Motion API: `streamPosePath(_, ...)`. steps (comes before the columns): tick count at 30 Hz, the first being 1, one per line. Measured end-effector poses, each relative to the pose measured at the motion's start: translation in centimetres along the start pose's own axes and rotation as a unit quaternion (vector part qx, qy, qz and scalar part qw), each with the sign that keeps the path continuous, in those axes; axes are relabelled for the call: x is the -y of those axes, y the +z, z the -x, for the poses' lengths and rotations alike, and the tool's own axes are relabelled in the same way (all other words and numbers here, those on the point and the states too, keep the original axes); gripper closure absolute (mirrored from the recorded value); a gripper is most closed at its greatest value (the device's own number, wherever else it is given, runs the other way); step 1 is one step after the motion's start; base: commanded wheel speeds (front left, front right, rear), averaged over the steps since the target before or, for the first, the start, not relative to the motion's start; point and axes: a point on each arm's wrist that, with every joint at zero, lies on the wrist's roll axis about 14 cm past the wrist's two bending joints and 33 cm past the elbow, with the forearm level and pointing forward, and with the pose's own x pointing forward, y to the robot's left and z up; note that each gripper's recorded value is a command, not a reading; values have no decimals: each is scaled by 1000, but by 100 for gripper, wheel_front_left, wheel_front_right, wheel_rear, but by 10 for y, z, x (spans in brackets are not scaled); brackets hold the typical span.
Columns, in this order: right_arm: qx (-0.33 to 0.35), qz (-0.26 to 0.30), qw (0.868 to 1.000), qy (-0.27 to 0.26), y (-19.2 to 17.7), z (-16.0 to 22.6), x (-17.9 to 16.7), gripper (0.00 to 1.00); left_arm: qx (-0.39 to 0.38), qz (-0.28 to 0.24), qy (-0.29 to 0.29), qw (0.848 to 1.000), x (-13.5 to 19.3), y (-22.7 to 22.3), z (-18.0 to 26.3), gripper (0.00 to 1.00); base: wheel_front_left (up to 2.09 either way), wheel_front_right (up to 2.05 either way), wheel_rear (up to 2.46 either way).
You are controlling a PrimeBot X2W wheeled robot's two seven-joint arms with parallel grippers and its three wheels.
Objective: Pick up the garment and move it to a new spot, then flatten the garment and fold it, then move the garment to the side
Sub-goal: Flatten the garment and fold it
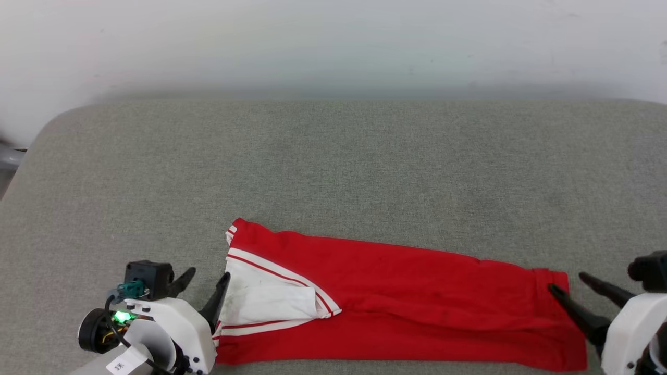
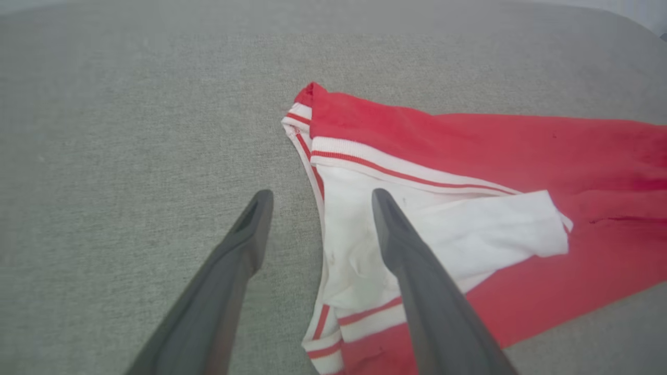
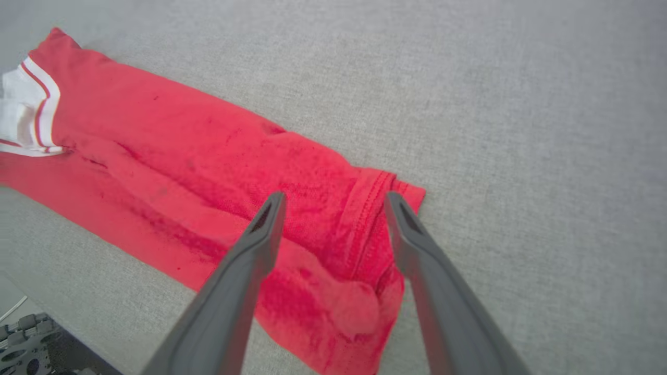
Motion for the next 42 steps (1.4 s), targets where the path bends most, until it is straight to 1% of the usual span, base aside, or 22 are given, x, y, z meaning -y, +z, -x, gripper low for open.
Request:
streamPosePath(4, 29, 1, 999, -17, 28, 13, 16, 0, 52, -8, 31, 998, -7, 24, 2, 0, 0, 0, 0)
streamPosePath(8, 7, 8, 999, -32, 33, 20, 32, 0, 117, -19, 65, 991, -15, 55, 6, 0, 0, 0, 0)
streamPosePath(12, -60, -18, 998, -25, 17, 21, 36, 0, 162, -17, 95, 982, -20, 68, 16, 0, 0, 0, 0)
streamPosePath(17, -130, -60, 989, -20, -9, 17, 38, 0, 205, -27, 126, 970, -27, 79, 28, 0, 0, 0, 0)
streamPosePath(19, -152, -71, 986, -20, -20, 13, 39, 0, 211, -40, 128, 968, -26, 76, 32, 0, 0, 0, 0)
streamPosePath(24, -185, -98, 978, -8, -39, -2, 30, 0, 230, -43, 143, 962, -27, 75, 38, 0, 0, 0, 0)
streamPosePath(27, -191, -104, 976, -3, -41, -13, 26, 0, 240, -42, 155, 957, -28, 76, 40, 0, 0, 0, 0)
streamPosePath(32, -208, -116, 971, 13, -54, -29, 13, 0, 242, -34, 163, 956, -27, 69, 40, 0, 0, 0, 0)
streamPosePath(42, -207, -115, 970, 54, -57, -51, -19, 0, 254, -23, 196, 947, -33, 66, 45, 0, 0, 0, 0)
